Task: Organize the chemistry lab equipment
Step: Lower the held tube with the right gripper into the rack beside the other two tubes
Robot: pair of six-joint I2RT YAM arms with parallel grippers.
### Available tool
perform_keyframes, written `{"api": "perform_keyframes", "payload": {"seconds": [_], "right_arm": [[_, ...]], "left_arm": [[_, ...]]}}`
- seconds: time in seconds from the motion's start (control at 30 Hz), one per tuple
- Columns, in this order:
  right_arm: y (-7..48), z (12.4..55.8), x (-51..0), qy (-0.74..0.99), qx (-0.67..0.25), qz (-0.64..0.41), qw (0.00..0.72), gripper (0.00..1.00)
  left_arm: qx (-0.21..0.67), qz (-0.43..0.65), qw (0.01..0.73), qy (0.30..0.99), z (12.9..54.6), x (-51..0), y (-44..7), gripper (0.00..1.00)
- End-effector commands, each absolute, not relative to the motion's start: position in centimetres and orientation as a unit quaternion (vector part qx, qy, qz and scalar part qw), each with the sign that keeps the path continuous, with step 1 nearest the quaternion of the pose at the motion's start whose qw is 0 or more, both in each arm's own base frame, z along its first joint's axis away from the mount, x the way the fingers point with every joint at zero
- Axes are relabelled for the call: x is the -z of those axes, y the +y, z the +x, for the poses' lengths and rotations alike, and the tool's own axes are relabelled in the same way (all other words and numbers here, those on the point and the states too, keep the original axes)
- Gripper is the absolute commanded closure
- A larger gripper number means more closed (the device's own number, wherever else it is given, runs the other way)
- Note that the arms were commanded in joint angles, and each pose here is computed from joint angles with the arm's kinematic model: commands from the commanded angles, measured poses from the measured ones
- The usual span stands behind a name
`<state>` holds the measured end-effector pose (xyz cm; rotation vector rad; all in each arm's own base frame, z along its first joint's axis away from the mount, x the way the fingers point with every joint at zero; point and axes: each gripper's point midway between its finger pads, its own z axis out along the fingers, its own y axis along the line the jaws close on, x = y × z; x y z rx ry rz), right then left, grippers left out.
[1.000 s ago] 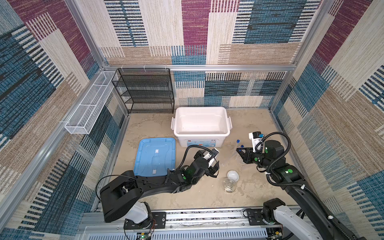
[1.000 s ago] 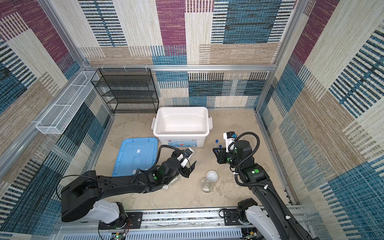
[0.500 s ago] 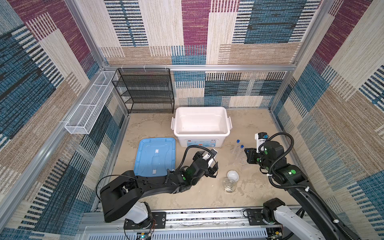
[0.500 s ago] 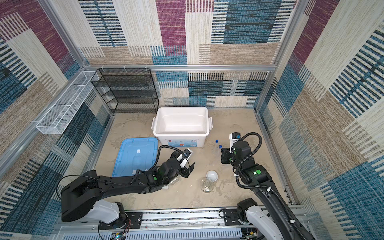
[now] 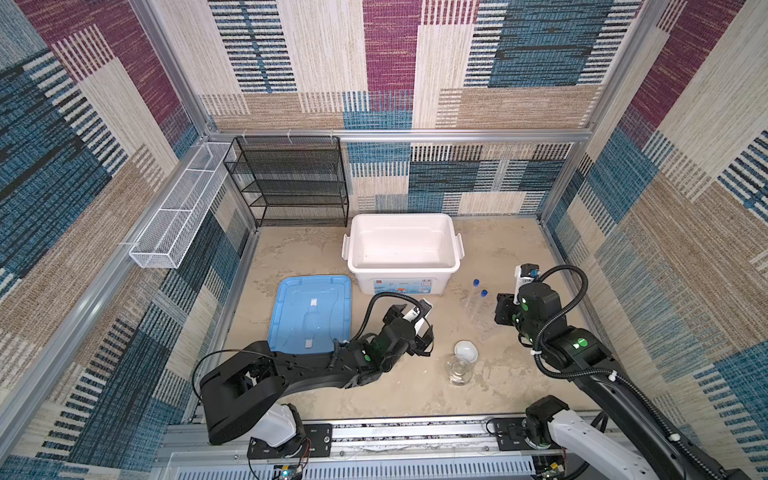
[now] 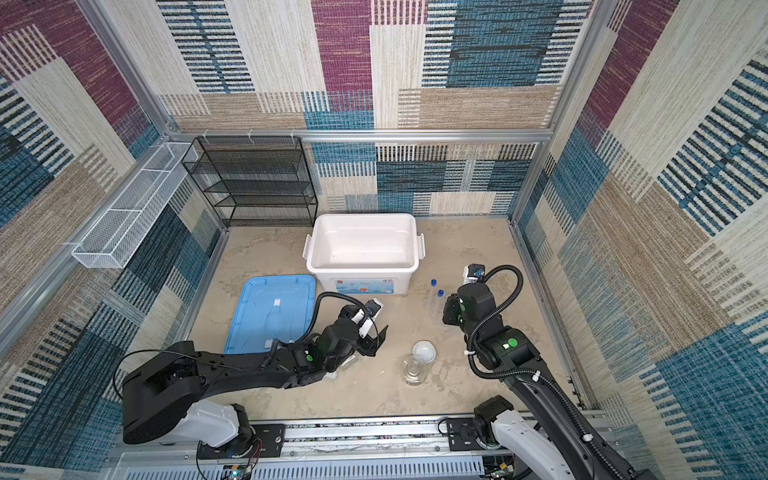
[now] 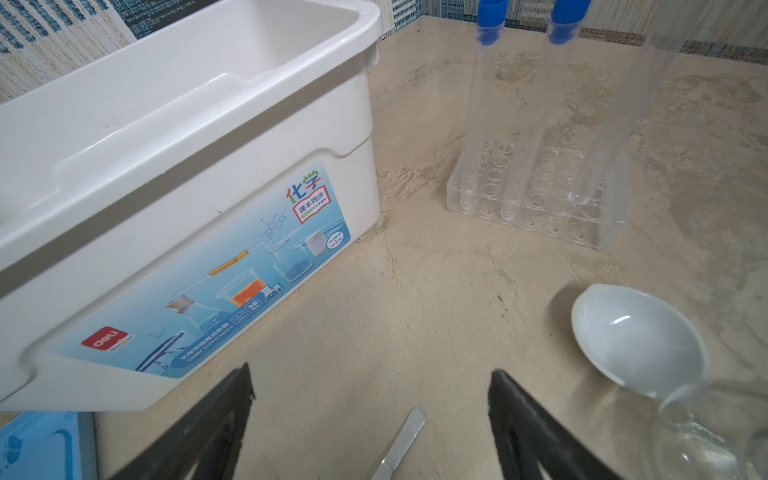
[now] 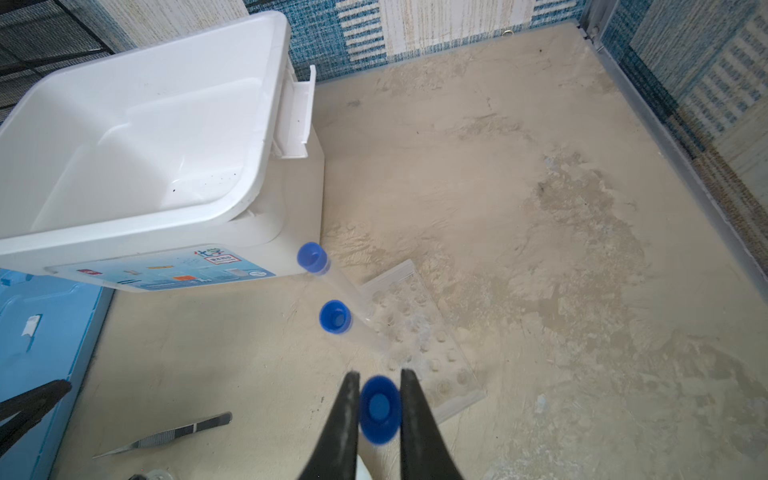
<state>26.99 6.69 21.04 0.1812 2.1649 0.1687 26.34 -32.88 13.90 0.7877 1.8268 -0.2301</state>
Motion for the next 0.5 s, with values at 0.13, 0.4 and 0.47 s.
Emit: {"api": "perform_keyframes", "payload": {"seconds": [0.13, 0.4, 0.47], "right_arm": [[5.99, 27.82, -20.87, 0.870, -0.046, 0.087, 0.483, 0.95], [6.29, 28.15, -20.60, 0.869, -0.047, 0.081, 0.485, 0.95], [6.46, 28.23, -20.41, 0.871, -0.048, 0.078, 0.482, 0.95]], "left_arm": [[0.094, 0.321, 0.537, 0.774, 26.52, -13.59, -32.68, 0.09], [0.092, 0.321, 0.535, 0.776, 26.46, -13.25, -32.63, 0.09], [0.092, 0.320, 0.534, 0.777, 26.51, -13.19, -32.60, 0.09]]}}
